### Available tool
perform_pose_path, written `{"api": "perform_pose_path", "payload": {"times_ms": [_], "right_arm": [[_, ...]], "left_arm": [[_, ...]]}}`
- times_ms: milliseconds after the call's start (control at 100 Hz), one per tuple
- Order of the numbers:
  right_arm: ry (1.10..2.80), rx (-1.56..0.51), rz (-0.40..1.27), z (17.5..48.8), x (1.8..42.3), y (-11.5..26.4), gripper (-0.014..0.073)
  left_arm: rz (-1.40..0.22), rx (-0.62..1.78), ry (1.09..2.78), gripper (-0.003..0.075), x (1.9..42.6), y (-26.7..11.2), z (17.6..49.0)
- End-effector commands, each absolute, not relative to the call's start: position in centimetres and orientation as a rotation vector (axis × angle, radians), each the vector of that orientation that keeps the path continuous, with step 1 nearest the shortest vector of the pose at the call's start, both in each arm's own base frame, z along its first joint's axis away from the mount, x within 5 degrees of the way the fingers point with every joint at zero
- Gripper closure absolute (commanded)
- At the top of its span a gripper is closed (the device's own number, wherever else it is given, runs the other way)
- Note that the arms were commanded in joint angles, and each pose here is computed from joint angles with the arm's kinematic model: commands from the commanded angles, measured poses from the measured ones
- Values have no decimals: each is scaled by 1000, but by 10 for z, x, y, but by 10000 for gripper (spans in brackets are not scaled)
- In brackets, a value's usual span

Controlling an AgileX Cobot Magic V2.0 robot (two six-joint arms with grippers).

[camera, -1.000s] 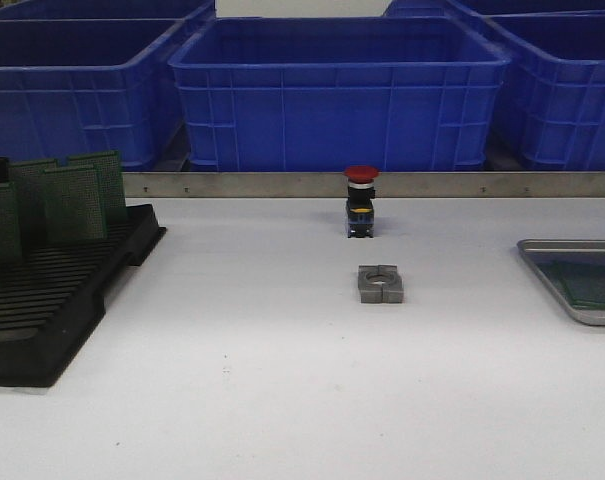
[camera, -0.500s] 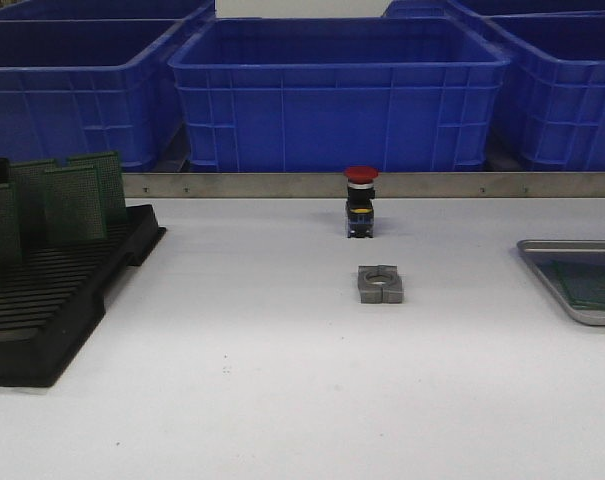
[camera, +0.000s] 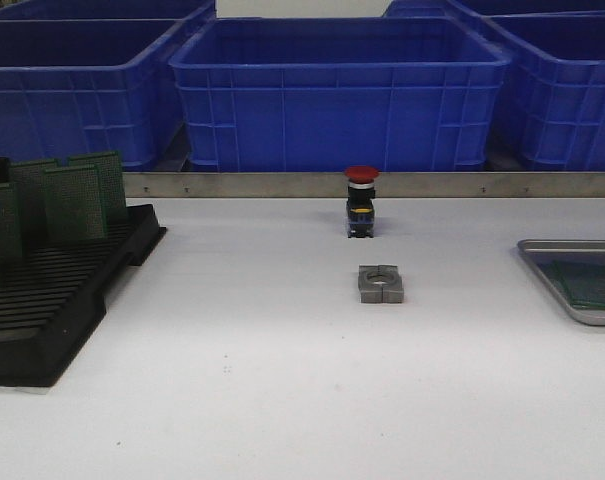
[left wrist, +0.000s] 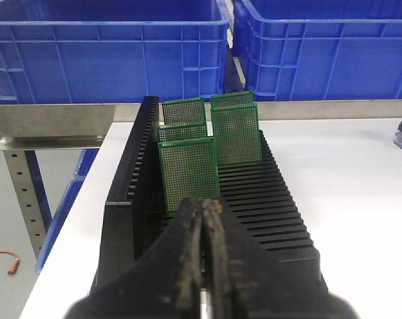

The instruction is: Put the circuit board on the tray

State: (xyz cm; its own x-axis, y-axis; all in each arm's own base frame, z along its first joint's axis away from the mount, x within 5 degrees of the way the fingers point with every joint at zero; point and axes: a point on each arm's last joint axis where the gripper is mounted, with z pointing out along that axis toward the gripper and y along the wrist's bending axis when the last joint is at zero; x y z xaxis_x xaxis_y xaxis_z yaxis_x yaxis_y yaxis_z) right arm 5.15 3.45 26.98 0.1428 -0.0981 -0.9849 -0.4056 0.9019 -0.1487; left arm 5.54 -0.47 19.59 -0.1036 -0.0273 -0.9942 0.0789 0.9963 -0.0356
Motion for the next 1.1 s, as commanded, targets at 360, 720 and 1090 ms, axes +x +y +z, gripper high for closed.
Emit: {"api": "perform_pose_path", "payload": {"times_ms": [360, 720, 1090], "right_arm": [[1404, -391, 226, 279, 52, 32, 656], [1451, -207, -99, 273, 60, 8, 656], [1433, 15, -101, 214, 54, -4, 656]], "left_arm": [[-114, 28, 1616, 741, 55, -5, 188], [-114, 28, 1616, 741, 55, -5, 188], [-114, 28, 1616, 741, 55, -5, 188]]}}
